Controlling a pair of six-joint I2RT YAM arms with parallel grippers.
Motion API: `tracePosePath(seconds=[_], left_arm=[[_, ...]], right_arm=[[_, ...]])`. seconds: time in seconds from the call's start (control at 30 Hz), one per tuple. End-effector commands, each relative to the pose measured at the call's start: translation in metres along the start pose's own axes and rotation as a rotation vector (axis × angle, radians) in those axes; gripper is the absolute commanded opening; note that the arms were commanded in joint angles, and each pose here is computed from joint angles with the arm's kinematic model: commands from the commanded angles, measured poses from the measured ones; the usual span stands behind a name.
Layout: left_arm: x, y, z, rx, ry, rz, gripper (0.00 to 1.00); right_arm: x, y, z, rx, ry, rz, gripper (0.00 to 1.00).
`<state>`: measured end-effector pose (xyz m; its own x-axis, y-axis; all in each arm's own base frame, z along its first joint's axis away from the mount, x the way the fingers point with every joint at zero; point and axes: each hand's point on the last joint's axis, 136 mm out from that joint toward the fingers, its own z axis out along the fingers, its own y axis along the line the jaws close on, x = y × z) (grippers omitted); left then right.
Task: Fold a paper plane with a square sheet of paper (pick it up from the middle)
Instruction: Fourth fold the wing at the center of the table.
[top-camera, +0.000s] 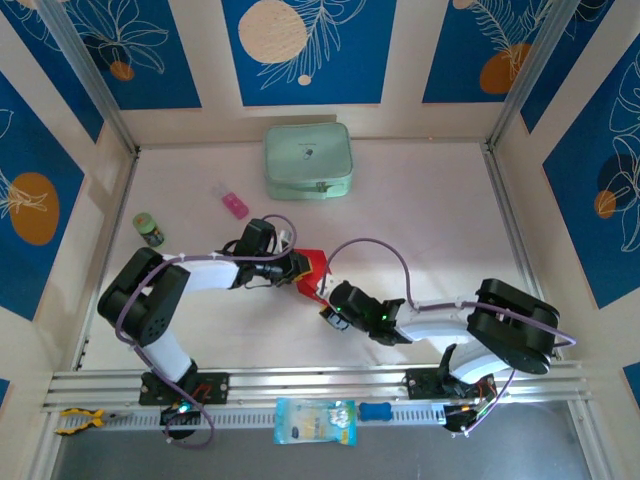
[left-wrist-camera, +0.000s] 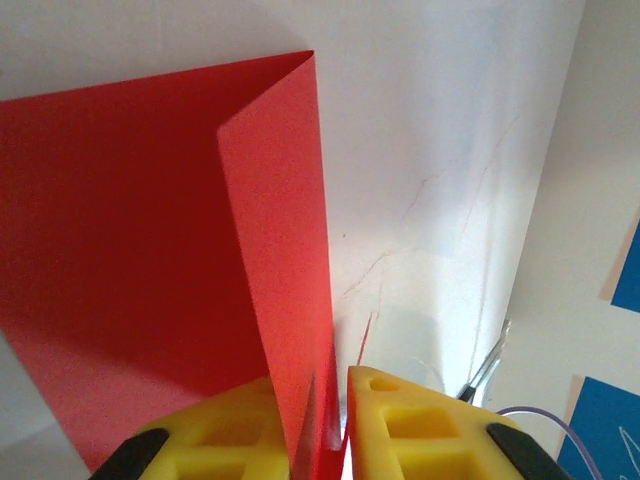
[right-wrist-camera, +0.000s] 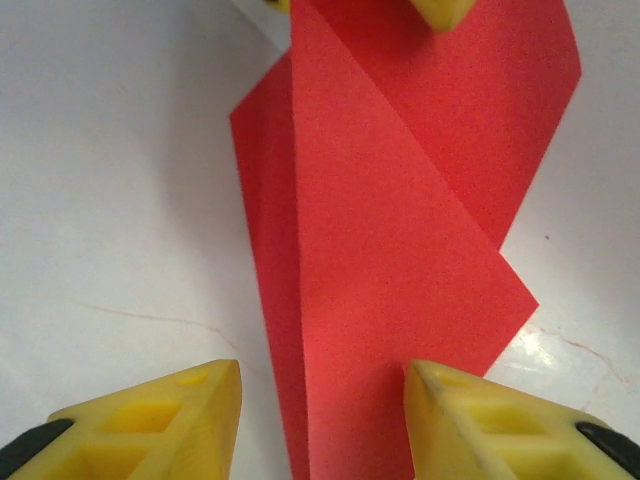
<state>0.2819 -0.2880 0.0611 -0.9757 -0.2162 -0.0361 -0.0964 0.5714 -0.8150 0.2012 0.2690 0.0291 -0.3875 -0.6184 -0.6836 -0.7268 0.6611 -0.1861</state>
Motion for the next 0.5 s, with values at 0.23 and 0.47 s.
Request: tracePosePath(seconds=[0.23, 0.47], left_arm=[[-0.0091, -0.0200, -0.0076, 0.056, -0.014, 0.014, 0.18], [-0.0095, -0.0225, -0.0075, 0.063, -0.012, 0.016, 0.17]], right_arm=[[-0.0134, -0.0150, -0.0003, 0.082, -0.018, 0.042, 0.36], [-0.0142, -0.0129, 0.0028, 0.065, -0.014, 0.045, 0.37]])
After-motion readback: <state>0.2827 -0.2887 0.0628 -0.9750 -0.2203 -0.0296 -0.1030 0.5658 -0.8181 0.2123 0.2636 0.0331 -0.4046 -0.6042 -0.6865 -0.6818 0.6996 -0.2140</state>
